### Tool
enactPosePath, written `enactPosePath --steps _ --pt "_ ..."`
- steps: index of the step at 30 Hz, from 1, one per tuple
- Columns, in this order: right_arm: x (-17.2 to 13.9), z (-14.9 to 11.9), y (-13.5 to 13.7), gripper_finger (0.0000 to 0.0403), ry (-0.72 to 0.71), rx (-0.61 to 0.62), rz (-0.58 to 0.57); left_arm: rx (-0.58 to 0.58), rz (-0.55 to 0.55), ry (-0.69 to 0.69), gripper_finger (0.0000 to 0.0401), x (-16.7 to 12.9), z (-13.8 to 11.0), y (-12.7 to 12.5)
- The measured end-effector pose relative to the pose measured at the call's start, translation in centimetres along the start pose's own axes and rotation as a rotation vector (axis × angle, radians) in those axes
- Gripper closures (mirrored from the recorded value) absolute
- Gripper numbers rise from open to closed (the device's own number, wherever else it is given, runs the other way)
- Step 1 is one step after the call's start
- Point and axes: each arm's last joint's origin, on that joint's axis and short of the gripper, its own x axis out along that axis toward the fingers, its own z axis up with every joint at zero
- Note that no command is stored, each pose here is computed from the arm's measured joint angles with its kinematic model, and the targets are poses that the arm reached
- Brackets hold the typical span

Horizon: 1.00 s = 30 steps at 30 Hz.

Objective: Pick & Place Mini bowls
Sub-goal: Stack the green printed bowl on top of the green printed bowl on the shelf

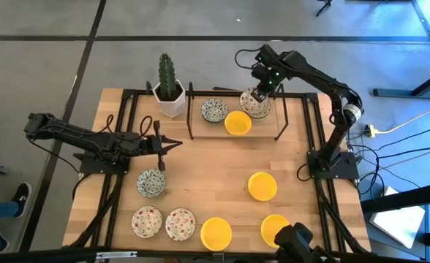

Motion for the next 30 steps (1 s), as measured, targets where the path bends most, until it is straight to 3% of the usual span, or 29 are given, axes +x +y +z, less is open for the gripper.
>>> enactPosePath --steps 5,11,18,30 --pt "1.4 -1.0 0.0 0.0388 -0.031 0.034 -0.006 -0.023 0.0 0.0 0.0398 0.0 0.0 0.0" --pt "0.2 -2.5 -0.6 0.0388 -0.133 0.06 -0.028 -0.024 0.0 -0.001 0.0398 0.0 0.0 0.0" --pt "1.1 -4.3 -1.5 0.0388 -0.116 0.097 -0.04 -0.011 0.006 -0.021 0.0398 0.0 0.2 0.1" --pt "2.5 -4.5 -1.7 0.0388 -0.171 0.109 -0.046 -0.028 0.012 -0.051 0.0398 0.0 0.5 0.1"
